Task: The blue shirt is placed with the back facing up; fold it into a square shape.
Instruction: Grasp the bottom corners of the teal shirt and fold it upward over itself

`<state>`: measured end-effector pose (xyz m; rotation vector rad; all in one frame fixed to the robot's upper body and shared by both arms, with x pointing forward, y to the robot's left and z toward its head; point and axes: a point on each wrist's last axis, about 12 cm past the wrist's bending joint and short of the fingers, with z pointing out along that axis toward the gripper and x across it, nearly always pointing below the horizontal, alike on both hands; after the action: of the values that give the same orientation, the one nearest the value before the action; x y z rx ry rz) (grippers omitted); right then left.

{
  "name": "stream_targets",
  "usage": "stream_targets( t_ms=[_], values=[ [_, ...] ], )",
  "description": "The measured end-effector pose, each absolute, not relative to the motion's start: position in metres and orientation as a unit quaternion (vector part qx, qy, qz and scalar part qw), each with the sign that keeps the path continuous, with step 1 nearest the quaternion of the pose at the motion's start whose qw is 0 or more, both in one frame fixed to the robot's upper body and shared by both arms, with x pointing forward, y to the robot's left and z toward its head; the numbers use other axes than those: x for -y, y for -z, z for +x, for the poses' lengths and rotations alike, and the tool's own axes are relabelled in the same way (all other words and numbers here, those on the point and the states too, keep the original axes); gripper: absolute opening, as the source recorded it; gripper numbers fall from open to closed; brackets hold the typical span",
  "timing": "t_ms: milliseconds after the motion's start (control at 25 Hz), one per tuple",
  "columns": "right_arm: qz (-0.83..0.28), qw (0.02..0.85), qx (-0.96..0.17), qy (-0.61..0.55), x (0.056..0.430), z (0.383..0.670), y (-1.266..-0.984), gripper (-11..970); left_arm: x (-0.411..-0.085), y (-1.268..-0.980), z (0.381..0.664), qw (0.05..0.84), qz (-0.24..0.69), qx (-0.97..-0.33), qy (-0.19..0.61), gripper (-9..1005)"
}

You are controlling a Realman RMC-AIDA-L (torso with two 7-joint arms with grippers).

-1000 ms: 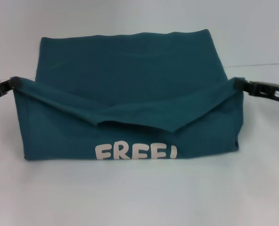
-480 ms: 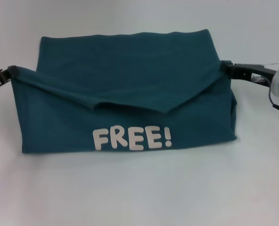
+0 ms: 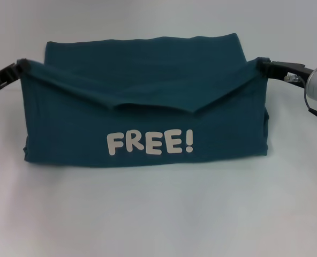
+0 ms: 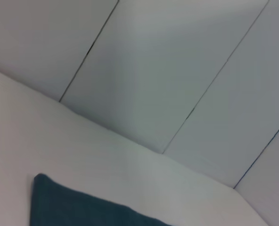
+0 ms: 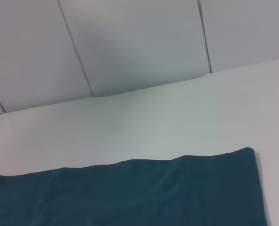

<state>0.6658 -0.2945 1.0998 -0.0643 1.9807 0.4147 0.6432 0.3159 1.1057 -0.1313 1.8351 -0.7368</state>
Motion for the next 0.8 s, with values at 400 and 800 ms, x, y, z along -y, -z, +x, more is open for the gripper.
stream_targets(
  t_ms=[400, 800],
  values=[
    [-0.006, 0.536, -0.830, -0.154, 0.301, 0.668, -1.099, 102, -0.305, -1.109, 0.654, 0.560, -0.051, -0.772, 0.295, 19],
    [0.003, 0.531, -0.837, -0.136, 0.298, 0.663, -1.084, 112, -0.289, -1.094, 0.649, 0.569, -0.054, -0.771, 0.280, 19]
  ],
)
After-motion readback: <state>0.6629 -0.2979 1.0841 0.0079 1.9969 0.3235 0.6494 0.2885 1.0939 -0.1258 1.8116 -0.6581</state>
